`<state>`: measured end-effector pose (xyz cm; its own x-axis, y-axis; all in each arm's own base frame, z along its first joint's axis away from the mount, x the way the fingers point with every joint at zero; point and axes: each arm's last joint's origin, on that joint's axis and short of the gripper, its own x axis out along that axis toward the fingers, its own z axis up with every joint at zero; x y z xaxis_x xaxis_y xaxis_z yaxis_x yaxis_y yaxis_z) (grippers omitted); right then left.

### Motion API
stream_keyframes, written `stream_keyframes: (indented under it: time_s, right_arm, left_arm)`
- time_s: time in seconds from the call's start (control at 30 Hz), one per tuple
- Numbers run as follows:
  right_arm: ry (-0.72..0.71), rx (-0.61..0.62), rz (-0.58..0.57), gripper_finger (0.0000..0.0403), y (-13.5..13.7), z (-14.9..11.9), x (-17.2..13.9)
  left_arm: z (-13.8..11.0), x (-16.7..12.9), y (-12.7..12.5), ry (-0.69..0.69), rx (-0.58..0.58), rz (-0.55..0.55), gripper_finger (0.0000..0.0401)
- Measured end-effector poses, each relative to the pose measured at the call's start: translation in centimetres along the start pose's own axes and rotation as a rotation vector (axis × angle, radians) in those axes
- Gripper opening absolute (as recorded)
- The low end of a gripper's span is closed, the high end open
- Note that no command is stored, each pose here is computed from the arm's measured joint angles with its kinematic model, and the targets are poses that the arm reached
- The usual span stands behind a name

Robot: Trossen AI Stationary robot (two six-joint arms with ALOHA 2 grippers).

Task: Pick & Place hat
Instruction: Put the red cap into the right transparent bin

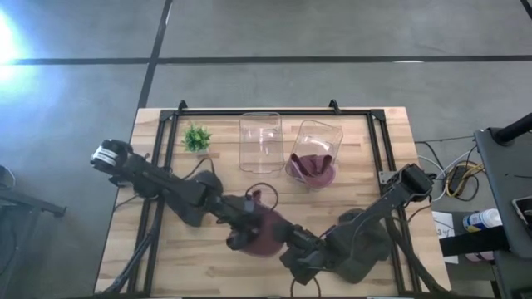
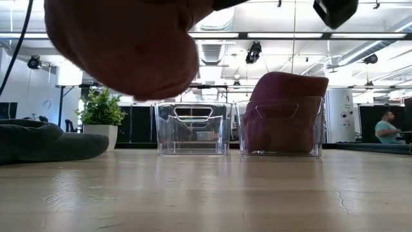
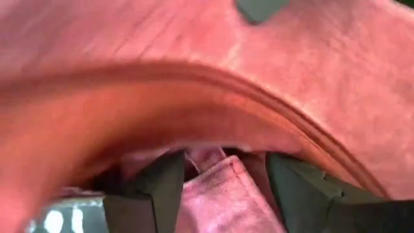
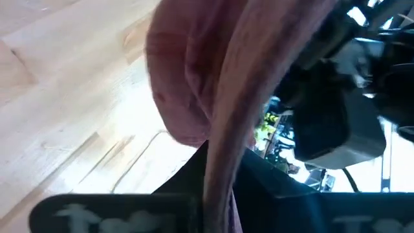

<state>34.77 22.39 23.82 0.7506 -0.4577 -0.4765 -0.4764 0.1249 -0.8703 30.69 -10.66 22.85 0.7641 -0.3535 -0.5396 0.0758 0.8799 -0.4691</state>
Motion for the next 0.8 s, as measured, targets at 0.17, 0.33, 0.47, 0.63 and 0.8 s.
stream_keyframes:
  time_s: [0.17,0.33,0.47,0.63,0.8]
  right_arm:
    - [-0.013,0.013,0.015,0.0038,0.2,0.0,0.0]
    - [-0.014,0.002,0.035,0.0038,0.5,-0.2,0.4]
    - [-0.006,-0.006,0.043,0.0038,0.8,-0.4,0.7]
    - [0.007,-0.020,0.048,0.0038,1.3,-0.6,1.0]
    - [0.007,-0.037,0.043,0.0038,1.3,-0.5,1.1]
  left_arm:
    - [0.7,-2.1,-0.4,-0.049,-0.064,0.035,0.0211]
    - [2.1,-5.2,-1.6,-0.149,-0.054,-0.029,0.0211]
    - [2.3,-7.4,-1.9,-0.165,-0.008,-0.019,0.0211]
    - [0.3,-9.1,-0.6,-0.005,-0.007,0.201,0.0211]
    - [-1.3,-8.8,0.3,0.103,0.037,0.247,0.0211]
